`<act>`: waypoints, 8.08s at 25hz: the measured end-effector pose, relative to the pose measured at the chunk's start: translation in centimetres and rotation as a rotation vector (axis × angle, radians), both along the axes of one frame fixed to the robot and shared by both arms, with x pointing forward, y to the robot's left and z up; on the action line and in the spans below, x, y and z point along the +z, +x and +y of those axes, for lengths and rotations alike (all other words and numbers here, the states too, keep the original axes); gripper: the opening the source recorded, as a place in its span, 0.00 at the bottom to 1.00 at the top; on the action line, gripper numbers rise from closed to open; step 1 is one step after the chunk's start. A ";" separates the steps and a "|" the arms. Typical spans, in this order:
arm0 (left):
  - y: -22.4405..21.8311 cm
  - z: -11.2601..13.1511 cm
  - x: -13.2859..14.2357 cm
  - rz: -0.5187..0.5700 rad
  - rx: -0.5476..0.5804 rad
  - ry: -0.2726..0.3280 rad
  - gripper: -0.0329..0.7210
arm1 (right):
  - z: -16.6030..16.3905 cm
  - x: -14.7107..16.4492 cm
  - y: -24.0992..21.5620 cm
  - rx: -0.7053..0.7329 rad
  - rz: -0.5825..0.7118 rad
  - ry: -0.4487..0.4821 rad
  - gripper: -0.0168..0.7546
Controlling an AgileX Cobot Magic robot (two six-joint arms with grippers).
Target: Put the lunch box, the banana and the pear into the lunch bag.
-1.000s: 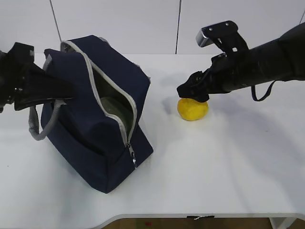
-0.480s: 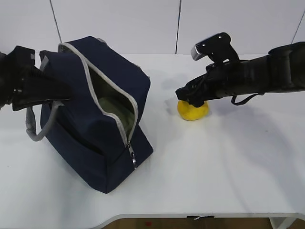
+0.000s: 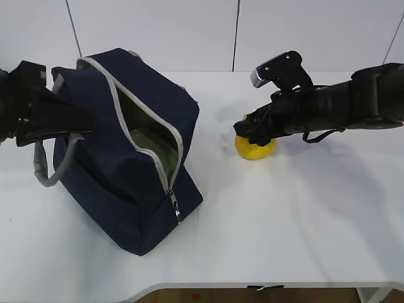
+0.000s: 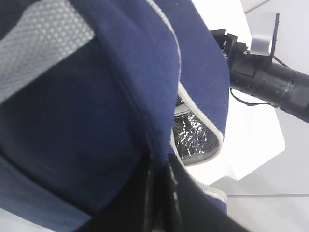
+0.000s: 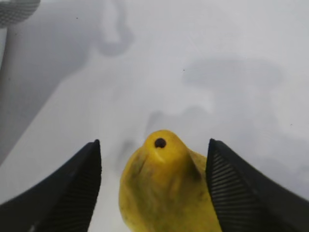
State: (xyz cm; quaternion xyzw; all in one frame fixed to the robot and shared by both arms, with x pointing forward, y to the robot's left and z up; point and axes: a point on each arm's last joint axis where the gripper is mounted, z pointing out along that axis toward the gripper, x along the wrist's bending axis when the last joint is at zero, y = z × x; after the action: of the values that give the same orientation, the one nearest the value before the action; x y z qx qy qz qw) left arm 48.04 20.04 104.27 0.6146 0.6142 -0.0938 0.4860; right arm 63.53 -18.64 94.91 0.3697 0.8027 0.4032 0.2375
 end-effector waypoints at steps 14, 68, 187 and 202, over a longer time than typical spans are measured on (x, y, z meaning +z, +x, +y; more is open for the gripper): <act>0.0 0.0 0.0 0.000 -0.001 0.002 0.04 | 0.0 0.1 0.1 -0.003 -0.003 0.003 0.36; 0.0 0.0 0.0 -0.001 0.001 0.003 0.04 | 2.0 10.9 -4.1 0.300 -0.276 0.246 0.24; 0.0 0.0 0.0 0.001 -0.002 -0.001 0.04 | 11.5 19.6 -5.9 0.168 -0.107 0.455 0.59; 0.0 0.0 0.0 0.001 -0.002 -0.001 0.04 | 12.5 20.2 -3.3 0.167 0.221 0.077 0.56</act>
State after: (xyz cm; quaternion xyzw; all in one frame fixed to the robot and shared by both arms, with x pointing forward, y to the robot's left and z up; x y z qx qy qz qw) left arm 48.02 20.02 104.27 0.6150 0.6136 -0.0948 0.4861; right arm 60.25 -6.19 115.15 0.3526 0.8359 0.4088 0.0988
